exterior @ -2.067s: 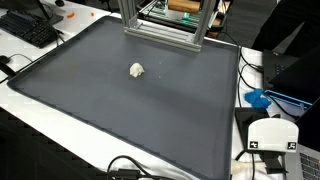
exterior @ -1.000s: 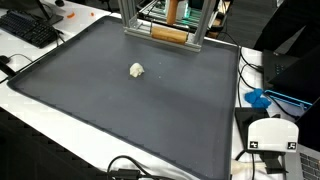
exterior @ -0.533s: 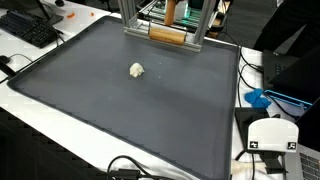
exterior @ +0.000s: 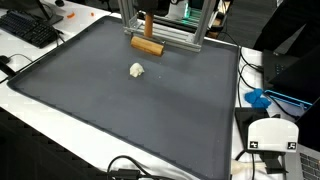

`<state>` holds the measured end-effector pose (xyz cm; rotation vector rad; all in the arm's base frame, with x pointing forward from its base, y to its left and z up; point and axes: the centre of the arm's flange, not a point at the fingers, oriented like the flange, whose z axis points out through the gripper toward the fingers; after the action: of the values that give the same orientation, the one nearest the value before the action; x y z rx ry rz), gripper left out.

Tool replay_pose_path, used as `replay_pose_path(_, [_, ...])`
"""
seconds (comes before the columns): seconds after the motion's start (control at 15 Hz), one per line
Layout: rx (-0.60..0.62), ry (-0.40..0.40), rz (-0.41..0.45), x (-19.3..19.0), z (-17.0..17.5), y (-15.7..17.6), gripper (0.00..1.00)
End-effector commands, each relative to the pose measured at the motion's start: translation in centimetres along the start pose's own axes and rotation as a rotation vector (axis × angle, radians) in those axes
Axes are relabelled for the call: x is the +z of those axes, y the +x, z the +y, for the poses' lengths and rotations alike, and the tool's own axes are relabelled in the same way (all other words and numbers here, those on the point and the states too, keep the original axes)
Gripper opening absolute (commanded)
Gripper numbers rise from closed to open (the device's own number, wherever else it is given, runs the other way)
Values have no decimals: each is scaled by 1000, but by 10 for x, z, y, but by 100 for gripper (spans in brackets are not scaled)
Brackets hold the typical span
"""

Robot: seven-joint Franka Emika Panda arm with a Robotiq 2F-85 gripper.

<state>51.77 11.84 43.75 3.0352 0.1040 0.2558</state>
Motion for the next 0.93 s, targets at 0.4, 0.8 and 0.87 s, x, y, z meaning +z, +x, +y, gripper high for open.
replay_pose_path(0.4, [-27,-8,-66,46,20,28,22])
replay_pose_path(0.8, [-55,-3,-93,68,28,29,22])
replay_pose_path(0.87, [-56,-2,-92,71,28,29,22])
